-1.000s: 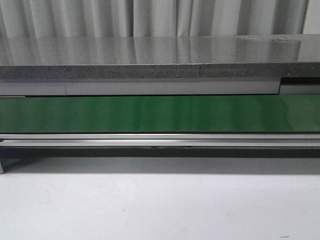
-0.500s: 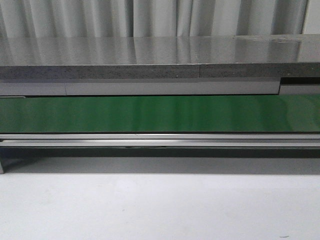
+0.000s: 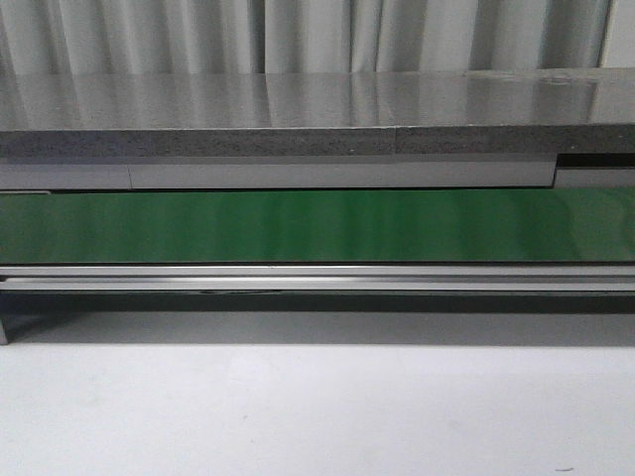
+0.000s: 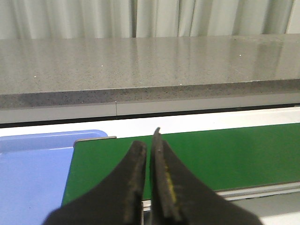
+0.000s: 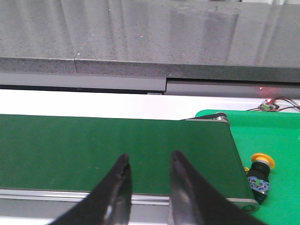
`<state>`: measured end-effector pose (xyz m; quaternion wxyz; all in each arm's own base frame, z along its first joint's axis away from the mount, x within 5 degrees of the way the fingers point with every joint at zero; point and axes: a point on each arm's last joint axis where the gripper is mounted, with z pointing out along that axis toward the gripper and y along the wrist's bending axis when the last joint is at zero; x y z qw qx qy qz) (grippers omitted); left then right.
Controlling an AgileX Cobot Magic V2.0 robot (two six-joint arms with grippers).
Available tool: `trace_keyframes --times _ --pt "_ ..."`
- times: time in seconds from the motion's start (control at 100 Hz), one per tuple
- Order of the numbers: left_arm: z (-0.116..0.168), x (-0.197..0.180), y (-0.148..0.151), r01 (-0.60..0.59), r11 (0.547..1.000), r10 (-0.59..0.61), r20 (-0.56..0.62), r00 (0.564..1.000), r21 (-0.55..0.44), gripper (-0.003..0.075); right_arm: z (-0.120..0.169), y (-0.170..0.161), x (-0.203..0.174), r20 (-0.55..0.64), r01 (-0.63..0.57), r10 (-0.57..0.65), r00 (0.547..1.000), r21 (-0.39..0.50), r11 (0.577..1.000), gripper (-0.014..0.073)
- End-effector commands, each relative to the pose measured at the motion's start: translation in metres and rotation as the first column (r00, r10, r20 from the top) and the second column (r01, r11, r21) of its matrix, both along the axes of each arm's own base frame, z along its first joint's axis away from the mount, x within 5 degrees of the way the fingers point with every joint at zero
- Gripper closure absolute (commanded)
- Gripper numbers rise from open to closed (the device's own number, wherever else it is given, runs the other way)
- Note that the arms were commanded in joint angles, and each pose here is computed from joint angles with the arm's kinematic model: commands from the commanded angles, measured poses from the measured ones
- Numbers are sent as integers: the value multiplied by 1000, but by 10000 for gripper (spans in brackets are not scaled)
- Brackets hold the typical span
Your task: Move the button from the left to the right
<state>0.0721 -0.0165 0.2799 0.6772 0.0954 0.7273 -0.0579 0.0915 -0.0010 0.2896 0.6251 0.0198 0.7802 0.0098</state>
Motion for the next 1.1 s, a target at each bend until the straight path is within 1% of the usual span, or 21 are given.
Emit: trace_keyframes --times 0.0,0.11,0.16,1.09 --pt "17 1 1 -7 999 11 99 995 -34 715 16 -1 1 104 8 -7 995 -11 1000 536" --pt "17 1 1 -7 999 11 99 995 -34 715 16 -1 1 111 9 -8 994 -11 1000 670" --pt "17 1 1 -7 999 11 99 995 -34 715 17 -1 1 115 10 -8 993 -11 1000 659" --pt "17 1 1 -7 999 11 99 995 -34 715 16 -1 0 106 7 -6 994 -11 1000 663"
